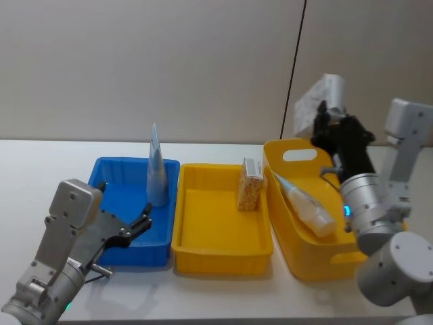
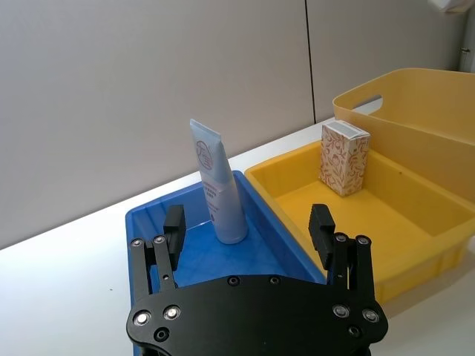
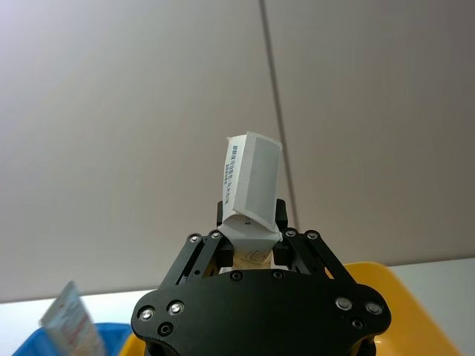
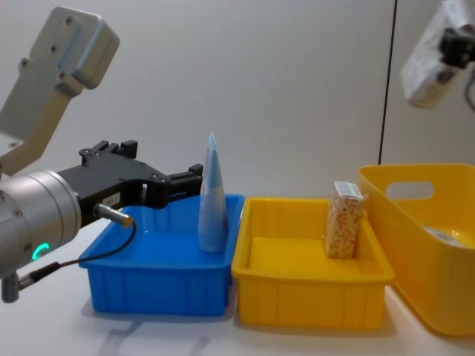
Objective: Bimanual collaborative sorting of washing and personal care products
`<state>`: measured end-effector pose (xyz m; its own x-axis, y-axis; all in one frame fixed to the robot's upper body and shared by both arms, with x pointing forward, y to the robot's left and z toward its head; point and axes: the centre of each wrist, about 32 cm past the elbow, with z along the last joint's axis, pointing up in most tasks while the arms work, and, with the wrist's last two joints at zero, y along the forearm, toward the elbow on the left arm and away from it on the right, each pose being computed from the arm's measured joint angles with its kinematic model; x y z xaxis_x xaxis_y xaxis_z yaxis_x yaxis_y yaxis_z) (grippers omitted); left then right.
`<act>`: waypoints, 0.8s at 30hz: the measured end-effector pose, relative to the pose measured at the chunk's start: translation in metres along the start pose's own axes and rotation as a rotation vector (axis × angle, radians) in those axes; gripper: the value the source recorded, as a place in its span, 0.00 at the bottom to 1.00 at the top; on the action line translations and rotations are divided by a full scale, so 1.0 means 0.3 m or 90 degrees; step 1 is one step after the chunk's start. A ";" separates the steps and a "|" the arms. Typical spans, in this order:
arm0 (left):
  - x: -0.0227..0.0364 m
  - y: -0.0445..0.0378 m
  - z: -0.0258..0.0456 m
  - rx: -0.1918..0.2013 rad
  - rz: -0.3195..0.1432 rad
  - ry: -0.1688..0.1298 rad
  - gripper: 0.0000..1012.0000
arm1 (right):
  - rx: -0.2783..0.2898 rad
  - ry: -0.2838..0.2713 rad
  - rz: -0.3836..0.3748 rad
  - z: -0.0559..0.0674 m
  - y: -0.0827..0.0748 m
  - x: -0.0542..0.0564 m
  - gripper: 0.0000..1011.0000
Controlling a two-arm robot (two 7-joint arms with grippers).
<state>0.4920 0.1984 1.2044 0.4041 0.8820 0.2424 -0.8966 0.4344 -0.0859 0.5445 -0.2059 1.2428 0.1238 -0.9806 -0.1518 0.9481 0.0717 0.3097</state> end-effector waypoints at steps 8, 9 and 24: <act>0.000 0.000 0.000 0.000 0.000 0.000 0.99 | -0.012 -0.021 -0.052 0.029 -0.029 0.074 0.25; 0.000 0.000 0.000 0.000 0.000 0.000 0.99 | -0.017 -0.027 -0.061 0.034 -0.036 0.088 0.25; 0.000 0.000 0.000 0.000 0.000 0.000 0.99 | -0.120 -0.078 -0.103 0.059 -0.085 0.166 0.25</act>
<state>0.4920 0.1984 1.2044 0.4040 0.8820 0.2424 -0.8966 0.4344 -0.0859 0.5213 -0.2600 1.2440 -0.0599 -0.9960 -0.0668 0.9919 -0.0670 0.1082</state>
